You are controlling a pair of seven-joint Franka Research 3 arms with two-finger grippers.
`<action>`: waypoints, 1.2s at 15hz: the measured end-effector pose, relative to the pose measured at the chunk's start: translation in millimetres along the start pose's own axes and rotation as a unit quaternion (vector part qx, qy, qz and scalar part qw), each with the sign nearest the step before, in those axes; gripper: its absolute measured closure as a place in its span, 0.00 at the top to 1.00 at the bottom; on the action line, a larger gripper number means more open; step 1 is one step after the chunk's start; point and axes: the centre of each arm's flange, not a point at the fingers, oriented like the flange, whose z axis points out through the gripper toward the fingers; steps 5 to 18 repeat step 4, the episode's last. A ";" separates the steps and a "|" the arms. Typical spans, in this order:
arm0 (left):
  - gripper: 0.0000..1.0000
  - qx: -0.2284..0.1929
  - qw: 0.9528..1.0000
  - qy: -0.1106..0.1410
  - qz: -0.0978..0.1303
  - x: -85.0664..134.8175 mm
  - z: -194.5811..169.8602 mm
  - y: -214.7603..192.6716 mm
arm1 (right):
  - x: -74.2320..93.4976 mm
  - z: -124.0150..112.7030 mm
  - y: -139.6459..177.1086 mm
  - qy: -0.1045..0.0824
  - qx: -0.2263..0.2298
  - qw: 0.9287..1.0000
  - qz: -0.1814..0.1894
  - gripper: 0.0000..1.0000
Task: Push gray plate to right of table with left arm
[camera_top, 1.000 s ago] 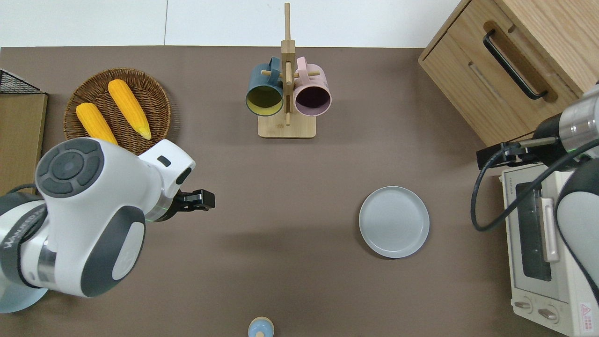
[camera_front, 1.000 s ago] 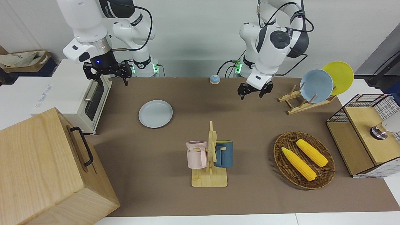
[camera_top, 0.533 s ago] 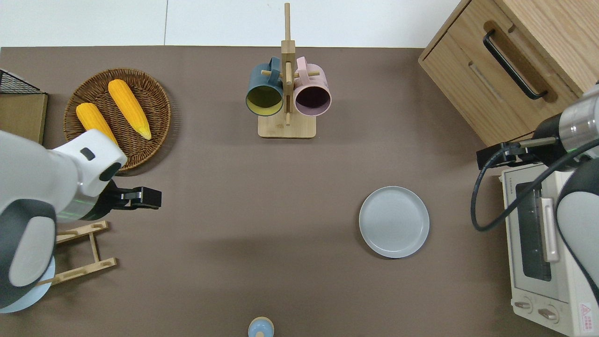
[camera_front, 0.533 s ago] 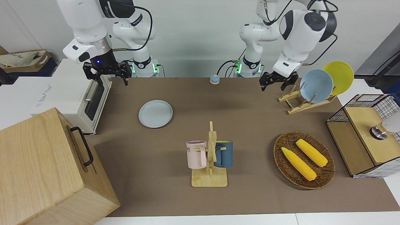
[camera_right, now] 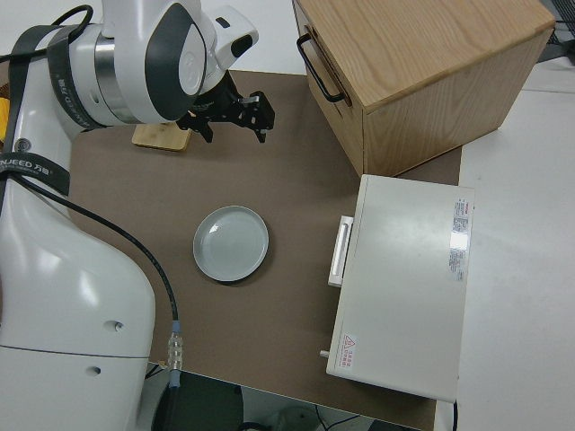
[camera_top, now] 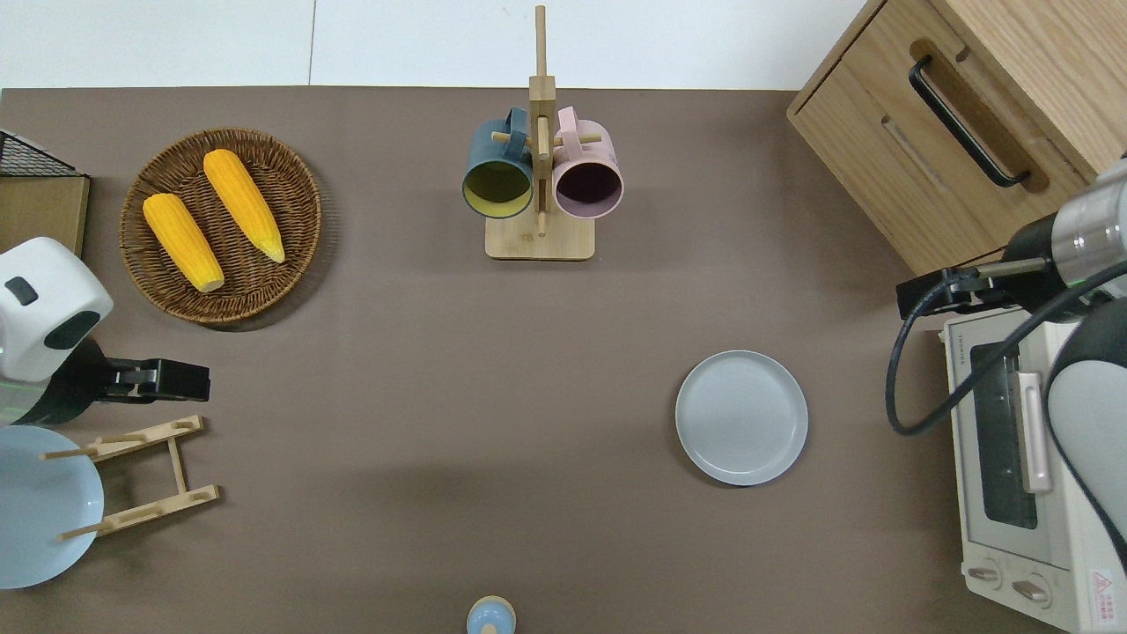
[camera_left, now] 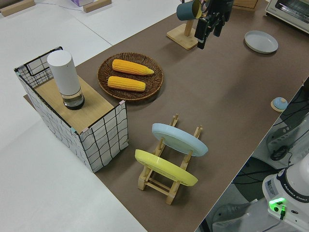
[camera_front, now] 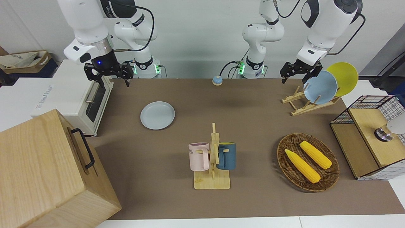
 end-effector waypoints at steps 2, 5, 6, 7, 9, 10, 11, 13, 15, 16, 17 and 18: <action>1.00 0.001 1.000 0.001 0.000 0.1 -0.9 0.0 | 0.0 0.0 0.0 0.000 0.000 1.000 0.000 0.99; 1.00 0.002 1.000 0.003 0.000 0.3 -2.5 -0.6 | 0.0 0.0 0.0 0.000 0.000 1.000 0.000 0.99; 1.00 0.002 1.000 0.003 0.000 0.3 -2.5 -0.6 | 0.0 0.0 0.0 0.000 0.000 1.000 0.000 0.99; 1.00 0.002 1.000 0.003 0.000 0.3 -2.5 -0.6 | 0.0 0.0 0.0 0.000 0.000 1.000 0.000 0.99; 1.00 0.002 1.000 0.003 0.000 0.3 -2.5 -0.6 | 0.0 0.0 0.0 0.000 0.000 1.000 0.000 0.99; 1.00 0.002 1.000 0.003 0.000 0.3 -2.5 -0.6 | 0.0 0.0 0.0 0.000 0.000 1.000 0.000 0.99; 1.00 0.002 1.000 0.003 0.000 0.3 -2.5 -0.6 | 0.0 0.0 0.0 0.000 0.000 1.000 0.000 0.99; 1.00 0.002 1.000 0.003 0.000 0.3 -2.5 -0.6 | 0.0 0.0 0.0 0.000 0.000 1.000 0.000 0.99; 1.00 0.002 1.000 0.003 0.000 0.3 -2.5 -0.6 | 0.0 0.0 0.0 0.000 0.000 1.000 0.000 0.99; 1.00 0.002 1.000 0.003 0.000 0.3 -2.5 -0.6 | 0.0 0.0 0.0 0.000 0.000 1.000 0.000 0.99; 1.00 0.002 1.000 0.003 0.000 0.3 -2.5 -0.6 | 0.0 0.0 0.0 0.000 0.000 1.000 0.000 0.99; 1.00 0.002 1.000 0.003 0.000 0.3 -2.5 -0.6 | 0.0 0.0 0.0 0.000 0.000 1.000 0.000 0.99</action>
